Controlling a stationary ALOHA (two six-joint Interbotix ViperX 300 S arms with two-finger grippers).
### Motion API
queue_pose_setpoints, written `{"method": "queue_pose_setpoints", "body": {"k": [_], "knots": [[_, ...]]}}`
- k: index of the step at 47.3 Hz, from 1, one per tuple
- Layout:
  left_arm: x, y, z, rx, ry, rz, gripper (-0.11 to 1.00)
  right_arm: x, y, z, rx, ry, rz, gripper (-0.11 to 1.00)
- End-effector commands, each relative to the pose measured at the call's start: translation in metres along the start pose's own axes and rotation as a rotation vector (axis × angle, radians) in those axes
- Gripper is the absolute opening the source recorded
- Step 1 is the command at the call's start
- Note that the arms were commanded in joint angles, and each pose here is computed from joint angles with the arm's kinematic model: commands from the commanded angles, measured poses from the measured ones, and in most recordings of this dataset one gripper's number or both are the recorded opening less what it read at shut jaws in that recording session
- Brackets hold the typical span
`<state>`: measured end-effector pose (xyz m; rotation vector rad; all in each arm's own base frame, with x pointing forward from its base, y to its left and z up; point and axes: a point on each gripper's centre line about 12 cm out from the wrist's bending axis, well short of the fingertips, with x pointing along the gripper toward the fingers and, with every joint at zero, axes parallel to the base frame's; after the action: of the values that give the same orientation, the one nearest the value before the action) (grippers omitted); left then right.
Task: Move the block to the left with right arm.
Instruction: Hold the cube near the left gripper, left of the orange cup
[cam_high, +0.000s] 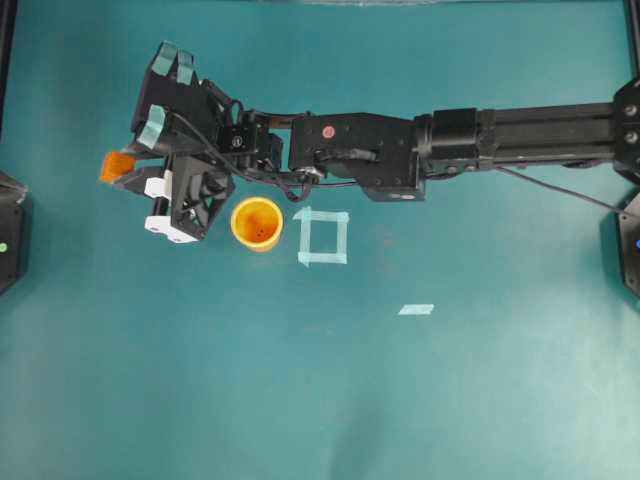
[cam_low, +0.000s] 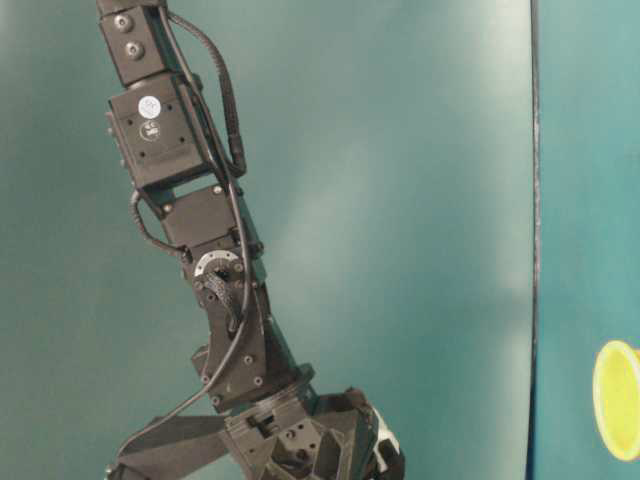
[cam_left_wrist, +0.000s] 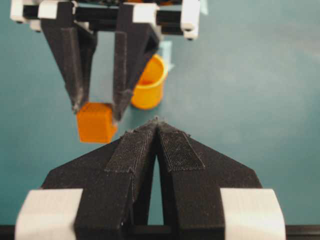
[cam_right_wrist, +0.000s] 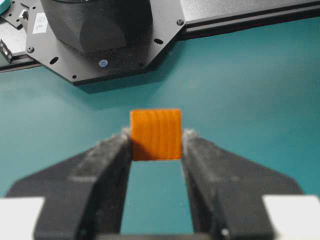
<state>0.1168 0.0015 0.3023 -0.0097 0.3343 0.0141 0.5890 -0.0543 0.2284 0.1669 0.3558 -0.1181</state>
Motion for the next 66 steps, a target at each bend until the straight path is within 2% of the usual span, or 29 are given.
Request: {"method": "queue_pose_setpoints", "body": {"k": [1,36,59,66], "knots": [[-0.003,0.0,0.01,0.002,-0.025,0.002,0.0,-0.009,0.005,0.025,0.009,-0.056,0.01,0.38],[-0.003,0.0,0.01,0.001,-0.025,0.002,0.0,-0.009,0.009,0.023,0.006,-0.052,0.017,0.38],[-0.003,0.0,0.01,0.0,-0.023,0.003,0.0,-0.01,0.036,0.012,-0.011,-0.007,0.055,0.38],[-0.003,0.0,0.01,-0.001,-0.023,0.002,0.0,-0.01,0.037,0.011,-0.012,0.0,0.057,0.38]]}}
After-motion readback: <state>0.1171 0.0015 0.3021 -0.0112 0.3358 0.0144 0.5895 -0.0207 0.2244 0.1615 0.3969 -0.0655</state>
